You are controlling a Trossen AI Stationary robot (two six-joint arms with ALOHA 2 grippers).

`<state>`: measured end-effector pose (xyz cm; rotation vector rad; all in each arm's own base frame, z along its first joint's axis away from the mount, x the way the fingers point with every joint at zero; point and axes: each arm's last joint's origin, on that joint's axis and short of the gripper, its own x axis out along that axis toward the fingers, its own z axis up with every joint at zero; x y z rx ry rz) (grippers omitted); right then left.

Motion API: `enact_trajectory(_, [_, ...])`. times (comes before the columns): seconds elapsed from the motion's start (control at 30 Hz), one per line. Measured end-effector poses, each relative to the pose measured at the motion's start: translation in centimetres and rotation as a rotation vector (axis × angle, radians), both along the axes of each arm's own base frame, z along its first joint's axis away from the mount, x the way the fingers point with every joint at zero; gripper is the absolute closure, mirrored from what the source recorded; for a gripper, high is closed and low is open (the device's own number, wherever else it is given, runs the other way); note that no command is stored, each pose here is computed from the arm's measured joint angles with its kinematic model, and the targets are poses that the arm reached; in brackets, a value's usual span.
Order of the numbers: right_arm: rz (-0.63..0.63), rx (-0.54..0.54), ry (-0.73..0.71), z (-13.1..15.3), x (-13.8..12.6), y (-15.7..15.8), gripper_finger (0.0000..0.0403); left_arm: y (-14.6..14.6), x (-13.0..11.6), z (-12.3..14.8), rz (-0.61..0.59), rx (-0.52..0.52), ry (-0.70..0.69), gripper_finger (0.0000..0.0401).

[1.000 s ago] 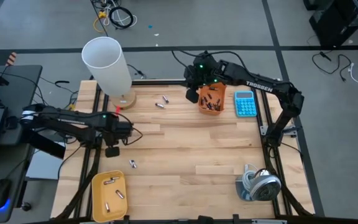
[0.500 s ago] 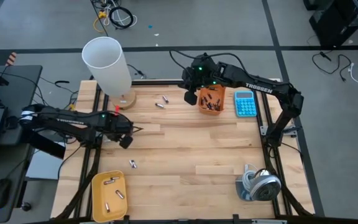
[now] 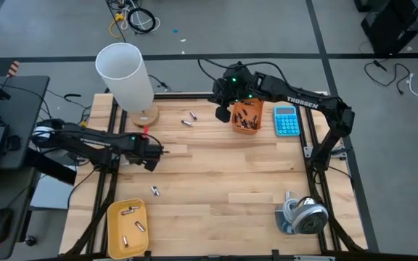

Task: Sort batteries
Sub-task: Put the silver battery into the yellow bin

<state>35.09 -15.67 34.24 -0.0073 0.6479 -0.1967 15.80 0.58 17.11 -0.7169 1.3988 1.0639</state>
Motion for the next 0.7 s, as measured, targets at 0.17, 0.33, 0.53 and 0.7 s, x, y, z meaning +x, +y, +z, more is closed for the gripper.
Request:
enact_trajectory(0.17, [0.005, -0.004, 0.006, 0.0, 0.0, 0.0, 0.0403, -0.3, 0.4, -1.0, -0.011, -0.096, 0.079, 0.0395])
enact_trajectory(0.33, [0.011, -0.012, 0.007, 0.0, 0.0, 0.0, 0.0403, -0.3, 0.7, -1.7, 0.000, -0.111, 0.131, 0.0390])
enact_trajectory(0.53, [0.011, -0.014, 0.003, -0.2, 0.0, 0.0, 0.0403, -0.3, 1.1, -2.8, 0.024, -0.121, 0.201, 0.0390])
enact_trajectory(0.7, [0.012, -0.013, 0.006, -1.4, 0.1, 0.0, 0.0403, -0.8, 1.6, -3.3, 0.080, -0.244, 0.260, 0.0388])
